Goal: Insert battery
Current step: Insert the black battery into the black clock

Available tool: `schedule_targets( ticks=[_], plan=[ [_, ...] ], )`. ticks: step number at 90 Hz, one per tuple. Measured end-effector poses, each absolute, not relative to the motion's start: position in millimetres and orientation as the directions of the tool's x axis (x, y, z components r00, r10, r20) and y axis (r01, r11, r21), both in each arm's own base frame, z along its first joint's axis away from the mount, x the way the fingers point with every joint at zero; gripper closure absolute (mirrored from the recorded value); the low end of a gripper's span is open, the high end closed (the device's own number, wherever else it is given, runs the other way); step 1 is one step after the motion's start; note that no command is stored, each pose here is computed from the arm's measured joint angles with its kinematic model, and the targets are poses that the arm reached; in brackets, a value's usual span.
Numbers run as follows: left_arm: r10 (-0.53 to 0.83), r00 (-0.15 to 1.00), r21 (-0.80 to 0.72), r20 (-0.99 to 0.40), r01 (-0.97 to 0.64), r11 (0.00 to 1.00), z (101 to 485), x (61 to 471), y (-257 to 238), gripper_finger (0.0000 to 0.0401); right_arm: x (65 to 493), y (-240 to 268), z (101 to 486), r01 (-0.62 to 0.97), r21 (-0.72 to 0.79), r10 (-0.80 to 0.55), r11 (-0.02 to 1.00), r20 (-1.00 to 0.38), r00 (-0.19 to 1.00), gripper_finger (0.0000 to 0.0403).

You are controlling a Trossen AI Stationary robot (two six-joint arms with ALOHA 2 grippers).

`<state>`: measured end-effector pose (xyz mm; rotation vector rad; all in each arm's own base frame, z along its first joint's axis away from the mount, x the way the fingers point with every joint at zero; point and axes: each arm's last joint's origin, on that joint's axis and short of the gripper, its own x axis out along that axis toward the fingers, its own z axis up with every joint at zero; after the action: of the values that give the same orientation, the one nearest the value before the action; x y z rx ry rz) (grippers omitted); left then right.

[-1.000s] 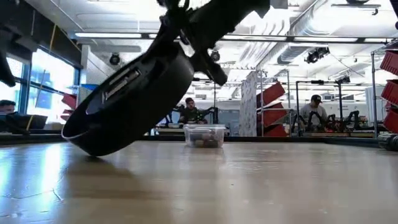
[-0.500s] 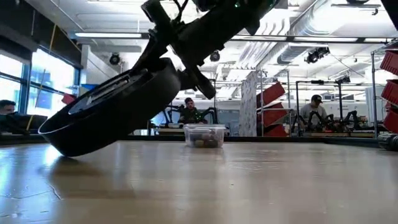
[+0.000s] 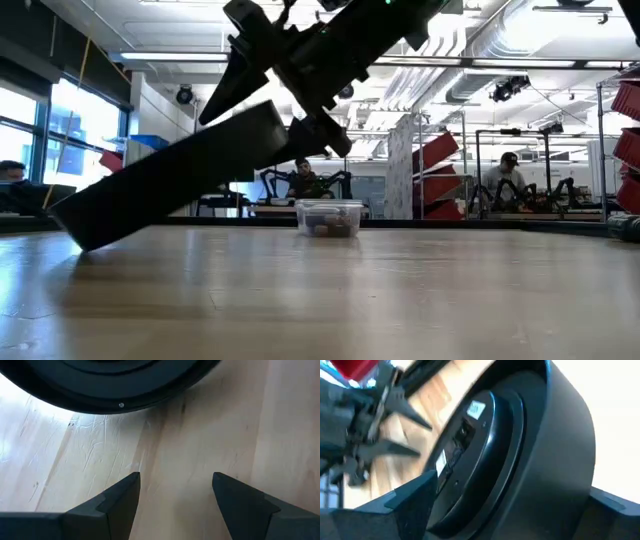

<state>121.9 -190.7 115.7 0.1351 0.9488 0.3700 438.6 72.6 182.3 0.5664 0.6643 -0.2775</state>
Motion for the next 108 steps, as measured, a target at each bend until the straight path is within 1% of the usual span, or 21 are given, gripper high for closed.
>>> schedule_targets(
  ticks=[17, 26, 39, 47, 62, 68, 78, 86, 95, 108],
  plan=[
    [0.366, 0.522, 0.273, -0.771, -0.249, 0.929, 115.7, 121.8, -190.8, 0.0170, 430.5, 89.2, 177.6, 0.406, 0.321, -0.079, 0.855, -0.694, 0.715, 0.0039],
    [0.366, 0.521, 0.273, -0.772, -0.248, 0.929, 115.7, 121.7, -190.7, 0.0170, 429.2, 92.9, 177.3, 0.377, 0.288, -0.074, 0.880, -0.700, 0.710, 0.0029],
    [0.365, 0.520, 0.272, -0.772, -0.249, 0.930, 115.7, 121.7, -190.7, 0.0170, 429.4, 94.3, 170.8, 0.369, 0.266, -0.072, 0.891, -0.718, 0.692, 0.0022],
    [0.365, 0.520, 0.265, -0.773, -0.258, 0.929, 115.7, 121.8, -190.7, 0.0170, 430.6, 94.8, 165.6, 0.404, 0.301, -0.069, 0.864, -0.724, 0.687, 0.0021],
    [0.365, 0.524, 0.251, -0.770, -0.276, 0.928, 115.8, 121.9, -190.9, 0.0170, 433.4, 95.4, 165.8, 0.480, 0.401, -0.076, 0.781, -0.701, 0.709, 0.0022],
    [0.364, 0.525, 0.250, -0.769, -0.278, 0.928, 115.8, 122.0, -191.0, 0.0170, 433.5, 95.4, 165.9, 0.519, 0.448, -0.077, 0.728, -0.700, 0.710, 0.0022],
    [0.363, 0.528, 0.248, -0.768, -0.277, 0.928, 115.8, 121.4, -191.4, 0.0170, 430.8, 95.0, 163.4, 0.610, 0.511, -0.076, 0.605, -0.726, 0.684, 0.0022],
    [0.361, 0.524, 0.244, -0.771, -0.281, 0.928, 115.7, 121.1, -191.5, 0.0170, 426.2, 93.8, 159.4, 0.666, 0.489, -0.088, 0.563, -0.766, 0.637, 0.0022],
    [0.359, 0.517, 0.233, -0.777, -0.294, 0.927, 115.6, 120.9, -191.5, 0.0170, 420.9, 91.5, 156.6, 0.712, 0.452, -0.094, 0.537, -0.807, 0.583, 0.0022],
    [0.369, 0.536, 0.224, -0.759, -0.317, 0.922, 116.1, 121.4, -191.1, 0.0170, 415.9, 84.0, 156.0, 0.741, 0.401, -0.096, 0.539, -0.845, 0.527, 0.0022]
  ],
)
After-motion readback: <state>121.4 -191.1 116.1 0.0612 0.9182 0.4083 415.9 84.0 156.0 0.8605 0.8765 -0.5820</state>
